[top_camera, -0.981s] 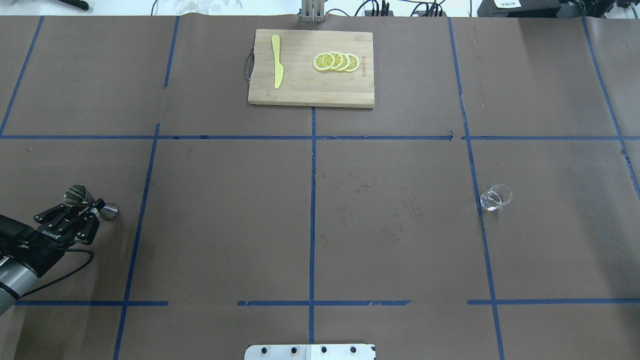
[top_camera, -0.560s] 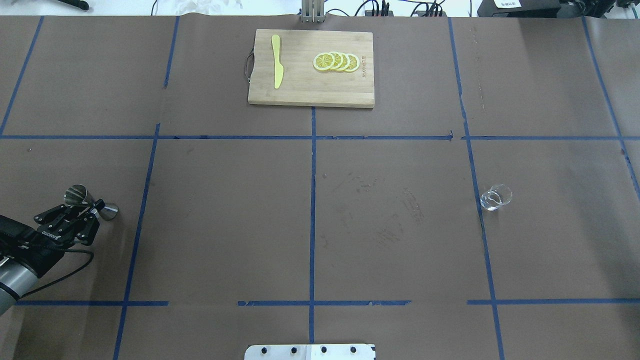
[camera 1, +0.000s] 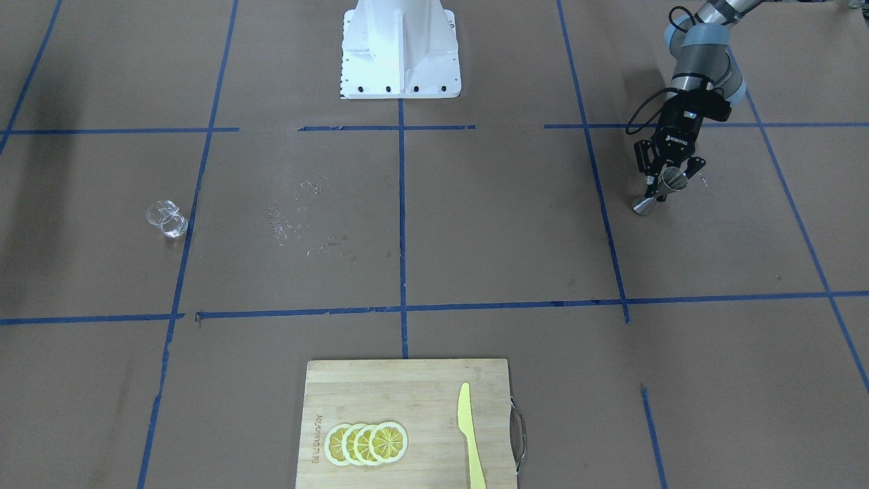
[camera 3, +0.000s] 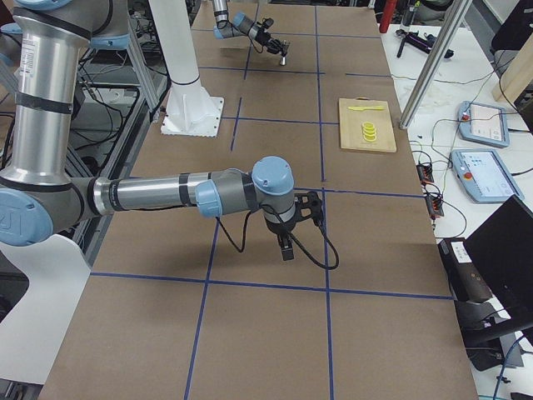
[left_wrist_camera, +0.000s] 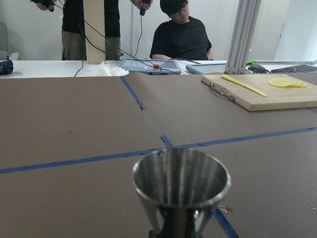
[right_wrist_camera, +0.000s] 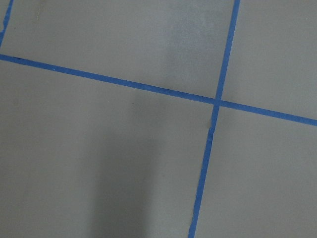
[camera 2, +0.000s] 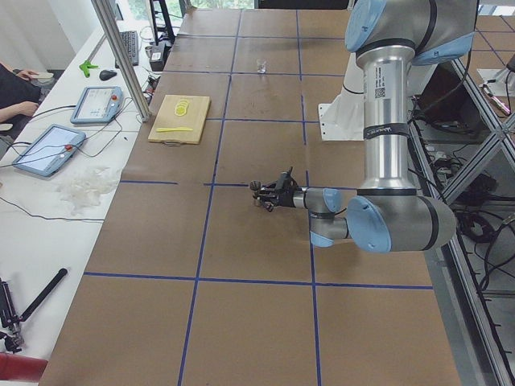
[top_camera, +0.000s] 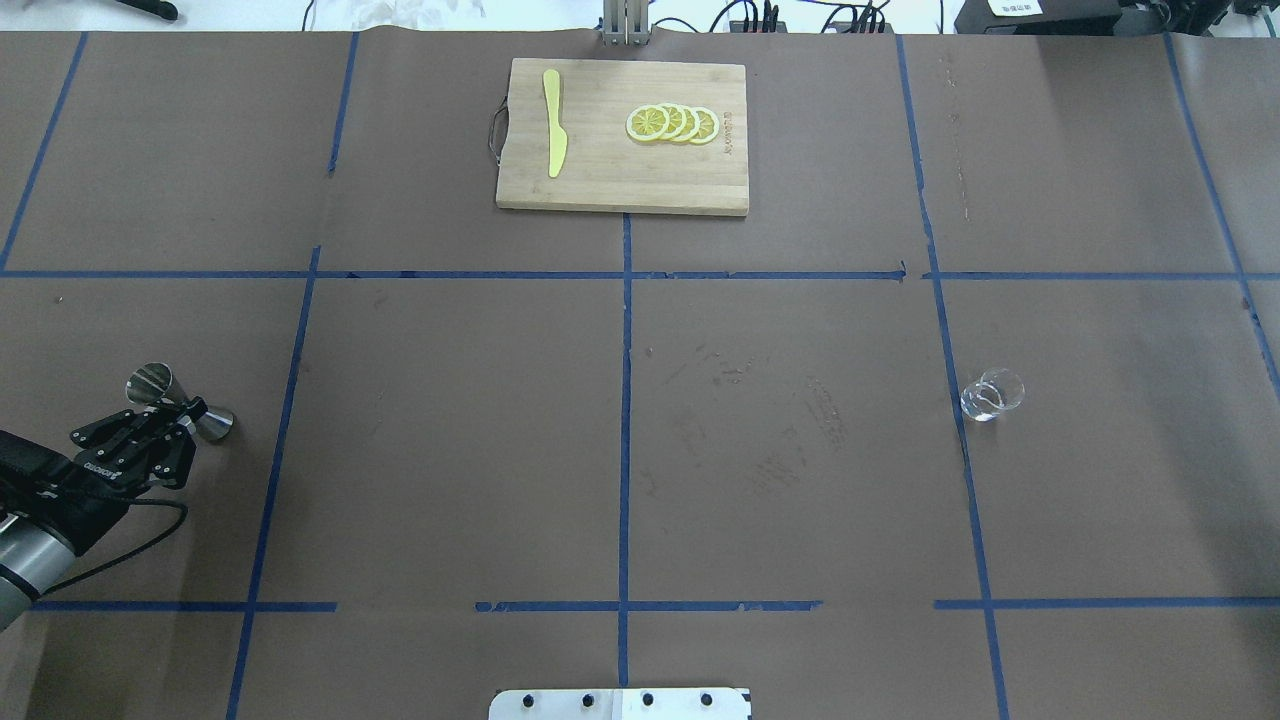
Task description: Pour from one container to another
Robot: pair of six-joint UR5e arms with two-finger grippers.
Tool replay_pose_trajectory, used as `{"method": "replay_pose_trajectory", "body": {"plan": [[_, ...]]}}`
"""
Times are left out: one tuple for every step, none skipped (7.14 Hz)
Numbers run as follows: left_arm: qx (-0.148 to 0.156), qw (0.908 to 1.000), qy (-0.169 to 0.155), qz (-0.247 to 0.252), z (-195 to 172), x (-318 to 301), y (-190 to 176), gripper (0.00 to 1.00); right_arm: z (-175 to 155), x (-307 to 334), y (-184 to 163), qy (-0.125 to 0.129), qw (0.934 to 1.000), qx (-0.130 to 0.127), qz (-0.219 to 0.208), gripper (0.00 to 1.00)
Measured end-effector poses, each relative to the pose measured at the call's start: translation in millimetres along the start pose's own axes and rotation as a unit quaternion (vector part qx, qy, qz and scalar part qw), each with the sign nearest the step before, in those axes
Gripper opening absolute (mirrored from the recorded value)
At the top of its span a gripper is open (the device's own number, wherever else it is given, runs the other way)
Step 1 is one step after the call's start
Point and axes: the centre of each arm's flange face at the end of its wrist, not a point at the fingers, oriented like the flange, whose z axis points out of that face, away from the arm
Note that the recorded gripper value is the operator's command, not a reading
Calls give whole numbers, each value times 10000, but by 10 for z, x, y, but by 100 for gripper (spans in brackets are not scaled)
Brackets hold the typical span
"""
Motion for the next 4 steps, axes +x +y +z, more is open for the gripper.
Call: {"method": "replay_pose_trajectory", "body": {"plan": [[4,10000,9,5,-3,5,-7,0,0,0,0,0,10000,0,0,100],[24,10000,35,45,-6,18,-28,0,-1,0,0,-1,10000,1,0,100],[96,9998,136,108,-29,24,-76,0,-1,-1,0,-5,10000,1,0,100],[188,9990,340,205,-73,15,-139,0,-3,-3,-1,-6,10000,4,0,100]]}}
